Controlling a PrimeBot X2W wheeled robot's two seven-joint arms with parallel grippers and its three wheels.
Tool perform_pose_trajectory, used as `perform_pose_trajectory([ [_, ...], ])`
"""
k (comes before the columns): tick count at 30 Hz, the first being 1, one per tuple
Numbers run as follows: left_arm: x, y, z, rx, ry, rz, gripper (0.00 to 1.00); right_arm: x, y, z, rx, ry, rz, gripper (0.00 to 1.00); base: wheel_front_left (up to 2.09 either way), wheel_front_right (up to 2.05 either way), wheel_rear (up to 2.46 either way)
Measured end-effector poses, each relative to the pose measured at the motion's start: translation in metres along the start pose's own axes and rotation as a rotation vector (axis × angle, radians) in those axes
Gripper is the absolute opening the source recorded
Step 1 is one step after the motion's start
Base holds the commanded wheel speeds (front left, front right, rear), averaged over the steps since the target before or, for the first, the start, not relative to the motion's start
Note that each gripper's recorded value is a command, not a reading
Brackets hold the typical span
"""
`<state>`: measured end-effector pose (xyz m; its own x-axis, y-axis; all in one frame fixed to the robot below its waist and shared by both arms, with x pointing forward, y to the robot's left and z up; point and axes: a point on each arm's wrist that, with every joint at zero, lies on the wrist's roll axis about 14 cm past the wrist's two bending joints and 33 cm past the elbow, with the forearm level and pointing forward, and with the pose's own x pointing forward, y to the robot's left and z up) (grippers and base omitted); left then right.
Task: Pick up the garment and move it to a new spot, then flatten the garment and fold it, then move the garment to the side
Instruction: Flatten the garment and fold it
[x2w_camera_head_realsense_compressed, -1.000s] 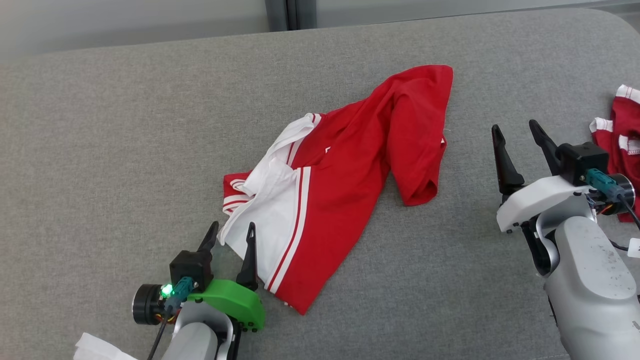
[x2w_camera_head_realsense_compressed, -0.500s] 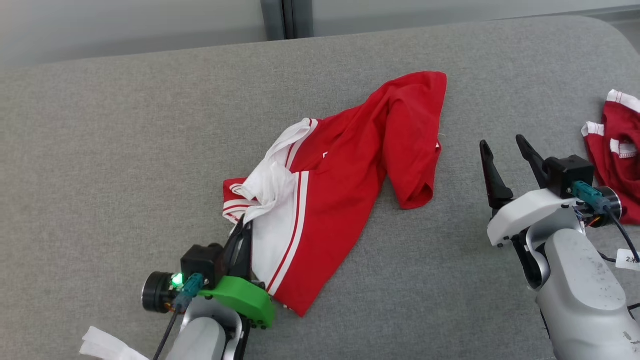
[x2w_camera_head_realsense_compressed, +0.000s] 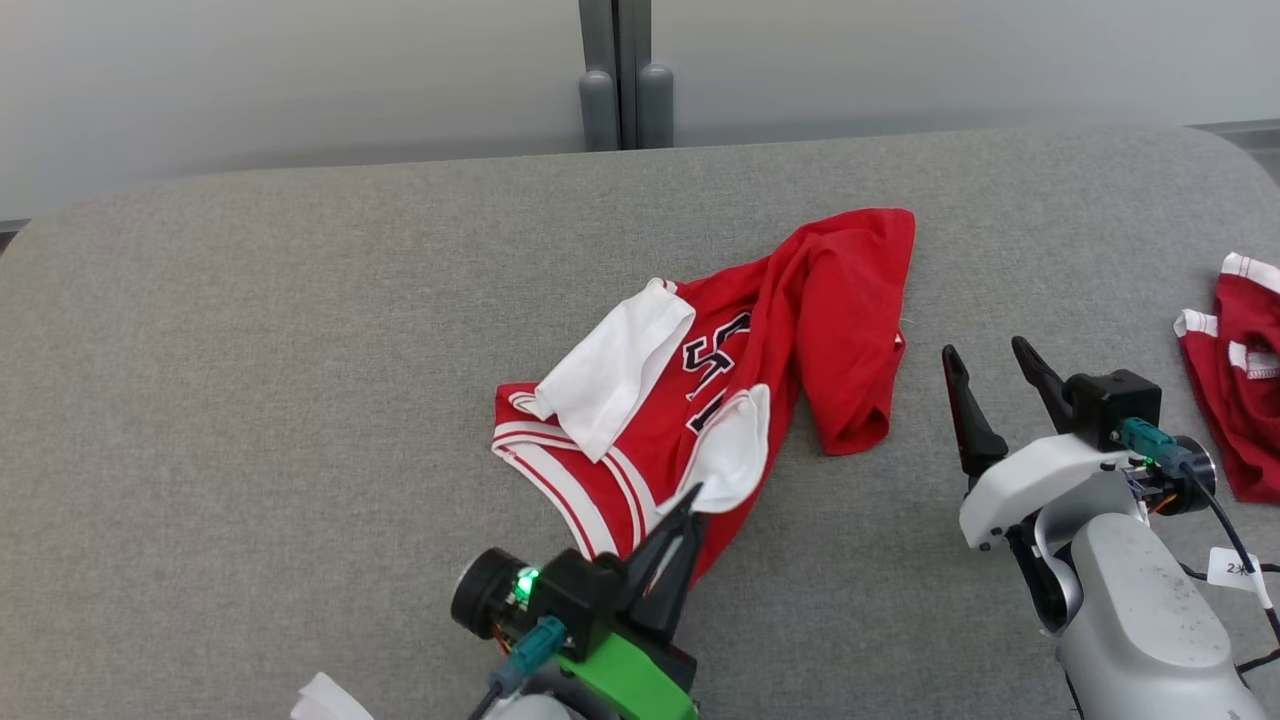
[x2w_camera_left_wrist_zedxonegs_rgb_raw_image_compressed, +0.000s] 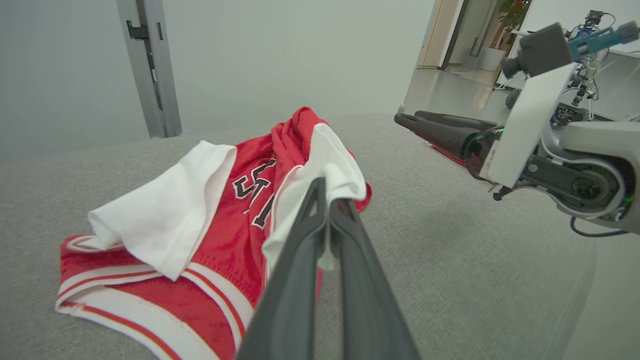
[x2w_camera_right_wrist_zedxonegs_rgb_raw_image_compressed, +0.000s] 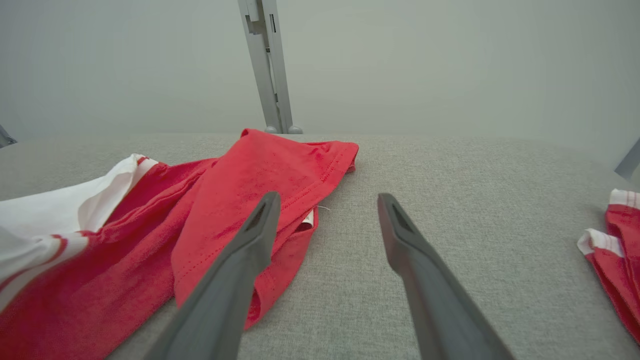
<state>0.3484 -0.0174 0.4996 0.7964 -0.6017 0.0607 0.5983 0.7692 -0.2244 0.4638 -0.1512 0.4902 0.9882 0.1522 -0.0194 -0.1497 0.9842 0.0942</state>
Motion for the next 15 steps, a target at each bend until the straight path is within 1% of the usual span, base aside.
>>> perform_pose_trajectory([
  [3, -0.006, -0.021, -0.019, -0.03, 0.06, -0.062, 0.0, -0.003, 0.003, -0.001, 0.001, 0.002, 0.006, 1.0, 0.0, 0.0, 0.0],
  [4, -0.01, -0.025, -0.029, -0.041, 0.09, -0.071, 0.38, -0.004, 0.003, -0.002, 0.002, 0.007, 0.005, 1.0, 0.0, 0.0, 0.0],
  [5, -0.012, -0.027, -0.038, -0.054, 0.118, -0.075, 1.0, -0.004, 0.002, -0.003, 0.002, 0.009, 0.004, 1.0, 0.0, 0.0, 0.0],
  [10, -0.011, -0.014, -0.043, -0.076, 0.138, -0.037, 1.0, -0.004, 0.0, -0.007, 0.001, 0.017, 0.001, 1.0, 0.0, 0.0, 0.0],
  [13, -0.008, 0.02, -0.035, -0.076, 0.11, 0.082, 1.0, -0.002, -0.001, -0.01, 0.002, 0.025, -0.001, 1.0, 0.0, 0.0, 0.0],
  [15, -0.007, 0.036, -0.031, -0.072, 0.096, 0.14, 1.0, -0.001, 0.0, -0.013, 0.004, 0.03, 0.001, 1.0, 0.0, 0.0, 0.0],
])
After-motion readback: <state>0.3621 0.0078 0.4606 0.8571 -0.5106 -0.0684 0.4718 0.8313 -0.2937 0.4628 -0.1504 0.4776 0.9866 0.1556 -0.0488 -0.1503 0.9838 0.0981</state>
